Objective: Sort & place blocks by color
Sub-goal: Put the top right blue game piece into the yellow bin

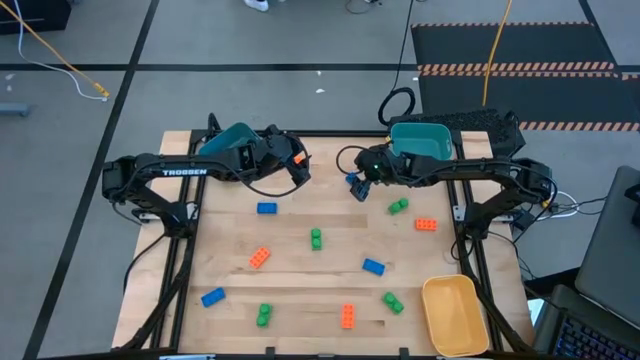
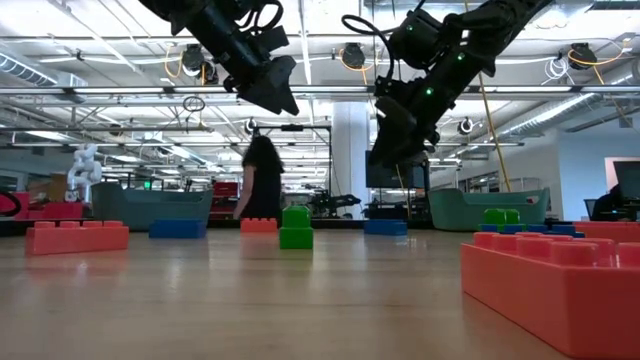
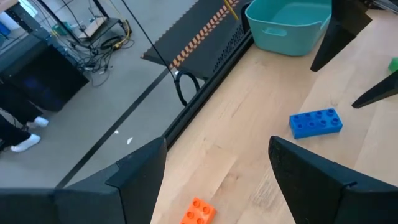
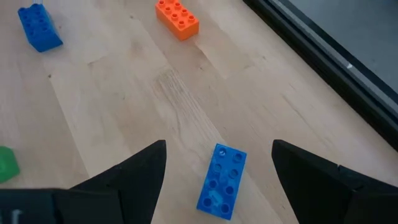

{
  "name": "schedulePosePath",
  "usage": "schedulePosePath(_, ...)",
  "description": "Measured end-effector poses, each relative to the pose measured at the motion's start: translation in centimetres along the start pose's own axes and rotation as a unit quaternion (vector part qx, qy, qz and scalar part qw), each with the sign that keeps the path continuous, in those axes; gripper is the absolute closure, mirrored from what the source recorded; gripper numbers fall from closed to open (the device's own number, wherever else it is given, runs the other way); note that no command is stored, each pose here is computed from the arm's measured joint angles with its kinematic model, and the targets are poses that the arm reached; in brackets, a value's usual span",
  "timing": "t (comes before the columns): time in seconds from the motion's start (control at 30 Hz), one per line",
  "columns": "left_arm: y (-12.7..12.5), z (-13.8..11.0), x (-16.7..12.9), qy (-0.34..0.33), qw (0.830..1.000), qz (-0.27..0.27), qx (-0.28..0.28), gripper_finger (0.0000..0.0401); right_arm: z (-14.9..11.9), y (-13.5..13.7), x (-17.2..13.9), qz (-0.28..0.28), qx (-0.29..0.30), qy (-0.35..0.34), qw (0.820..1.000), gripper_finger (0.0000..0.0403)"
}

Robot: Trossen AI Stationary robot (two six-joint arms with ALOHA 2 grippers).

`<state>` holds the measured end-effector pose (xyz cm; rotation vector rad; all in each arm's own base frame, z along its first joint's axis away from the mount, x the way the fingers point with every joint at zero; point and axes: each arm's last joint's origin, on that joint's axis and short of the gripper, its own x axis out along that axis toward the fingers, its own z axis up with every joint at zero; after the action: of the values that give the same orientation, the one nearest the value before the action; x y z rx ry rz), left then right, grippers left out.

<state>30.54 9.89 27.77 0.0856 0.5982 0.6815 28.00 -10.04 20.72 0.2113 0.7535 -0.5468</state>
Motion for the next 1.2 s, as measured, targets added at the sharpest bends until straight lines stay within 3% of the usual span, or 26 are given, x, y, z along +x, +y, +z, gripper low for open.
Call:
schedulePosePath(0.5,0.0,-0.4,0.0,0.02,1.0,-0.002,0.024,0.0114,-3.5,0.6,5.9,-0.006,0.005,0.1,0.995,0.0115)
schedulePosePath(0.73,0.0,-0.5,0.0,0.024,0.999,-0.002,0.026,0.0114,-4.4,0.6,7.1,-0.012,0.005,0.124,0.992,0.0118)
schedulePosePath(1.2,0.0,-0.5,0.0,0.026,0.999,-0.002,0.027,0.0114,-4.6,0.6,7.1,-0.009,-0.024,0.134,0.991,0.021)
